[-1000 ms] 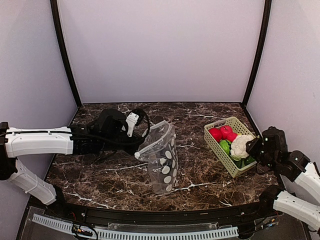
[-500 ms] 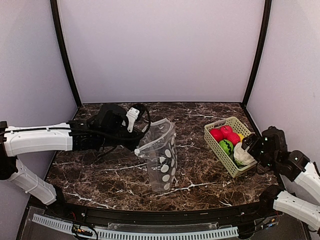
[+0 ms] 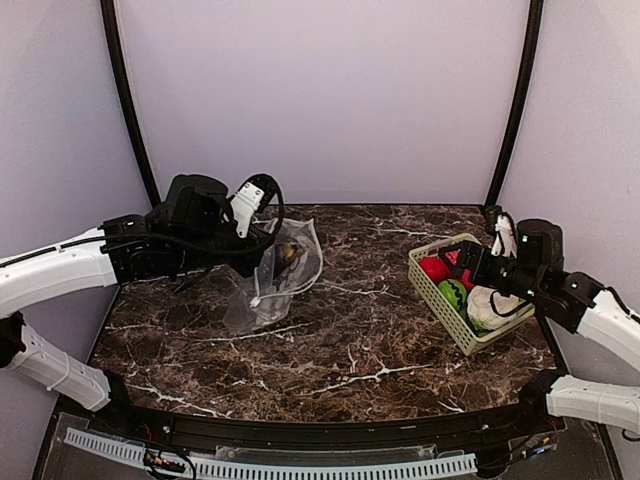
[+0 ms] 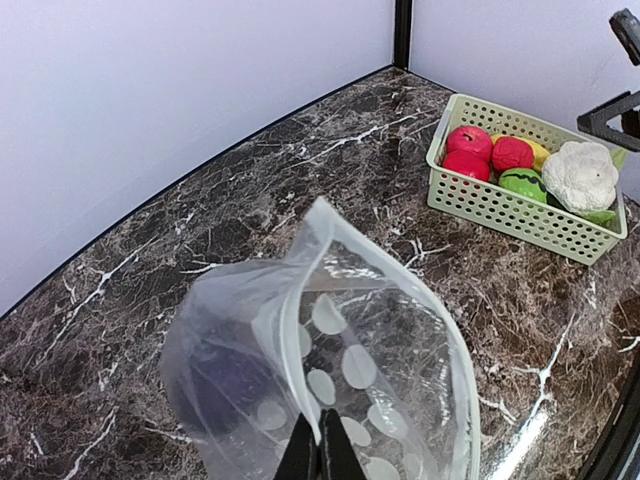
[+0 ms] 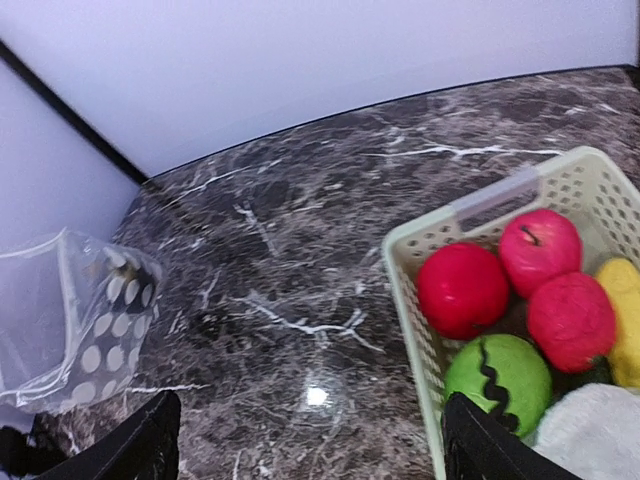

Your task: Open the zip-top bag and remove the fake food

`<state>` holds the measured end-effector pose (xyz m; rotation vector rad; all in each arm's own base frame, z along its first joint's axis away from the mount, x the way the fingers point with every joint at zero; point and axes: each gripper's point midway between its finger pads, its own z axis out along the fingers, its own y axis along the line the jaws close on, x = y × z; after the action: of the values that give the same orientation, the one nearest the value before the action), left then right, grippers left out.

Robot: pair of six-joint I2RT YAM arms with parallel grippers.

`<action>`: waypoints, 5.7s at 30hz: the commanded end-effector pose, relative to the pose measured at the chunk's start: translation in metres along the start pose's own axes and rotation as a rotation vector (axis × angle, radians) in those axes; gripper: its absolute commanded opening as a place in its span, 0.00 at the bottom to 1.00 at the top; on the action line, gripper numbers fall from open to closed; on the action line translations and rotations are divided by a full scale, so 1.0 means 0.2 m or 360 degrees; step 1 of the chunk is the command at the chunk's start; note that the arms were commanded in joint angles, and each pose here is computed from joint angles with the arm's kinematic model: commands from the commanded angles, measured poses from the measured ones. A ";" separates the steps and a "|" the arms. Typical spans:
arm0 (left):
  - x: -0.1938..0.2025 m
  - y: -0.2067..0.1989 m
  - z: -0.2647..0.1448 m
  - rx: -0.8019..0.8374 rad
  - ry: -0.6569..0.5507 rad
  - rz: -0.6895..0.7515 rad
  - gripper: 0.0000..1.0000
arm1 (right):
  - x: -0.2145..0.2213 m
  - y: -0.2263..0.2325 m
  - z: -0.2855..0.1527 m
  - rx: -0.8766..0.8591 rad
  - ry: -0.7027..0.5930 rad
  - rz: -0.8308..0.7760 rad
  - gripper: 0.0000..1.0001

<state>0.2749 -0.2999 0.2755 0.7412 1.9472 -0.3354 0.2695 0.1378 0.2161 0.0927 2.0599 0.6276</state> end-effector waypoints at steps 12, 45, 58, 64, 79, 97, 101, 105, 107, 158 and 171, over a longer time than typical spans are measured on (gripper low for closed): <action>0.29 -0.38 0.15 0.0622 0.0307 -0.0057 0.01 | 0.20 0.93 -0.04 -0.1229 0.0135 -0.0891 0.62; 0.09 -0.67 -0.11 0.1316 0.0202 -0.0277 0.01 | 0.86 1.21 0.36 -0.1064 0.0208 -0.1690 0.23; 0.14 -0.64 -0.06 0.1426 0.0176 -0.0468 0.01 | 1.09 1.00 0.51 -0.0895 0.0354 -0.1649 0.47; 0.15 -0.61 -0.07 0.1428 0.0178 -0.0482 0.01 | 0.97 1.03 0.38 -0.0999 0.0151 -0.1580 0.48; 0.18 -0.50 -0.02 0.1522 0.0137 -0.0714 0.01 | 1.15 1.00 0.53 -0.1011 0.0280 -0.1709 0.60; 0.14 -0.50 -0.14 0.1732 0.0085 -0.0745 0.01 | 1.14 1.03 0.45 -0.1215 0.0041 -0.1792 0.63; 0.15 -0.52 -0.18 0.1806 0.0073 -0.0744 0.01 | 1.11 1.07 0.45 -0.1236 -0.0033 -0.1829 0.60; 0.15 -0.53 -0.17 0.1858 0.0082 -0.0800 0.01 | 1.13 1.11 0.51 -0.1247 -0.0043 -0.1871 0.60; 0.14 -0.53 -0.17 0.1883 0.0073 -0.0820 0.01 | 1.15 1.10 0.55 -0.1245 -0.0038 -0.1861 0.61; 0.41 -0.34 0.10 0.1391 0.0298 -0.0984 0.01 | 1.32 1.21 0.90 -0.1411 -0.0228 -0.1813 0.72; 0.42 -0.34 0.10 0.1410 0.0323 -0.0991 0.01 | 1.45 1.29 1.00 -0.1517 -0.0130 -0.1776 0.69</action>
<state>0.2210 -0.3304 0.1732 0.6421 2.2118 -1.5939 0.2273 0.5229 0.0462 -1.4079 1.1804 0.7192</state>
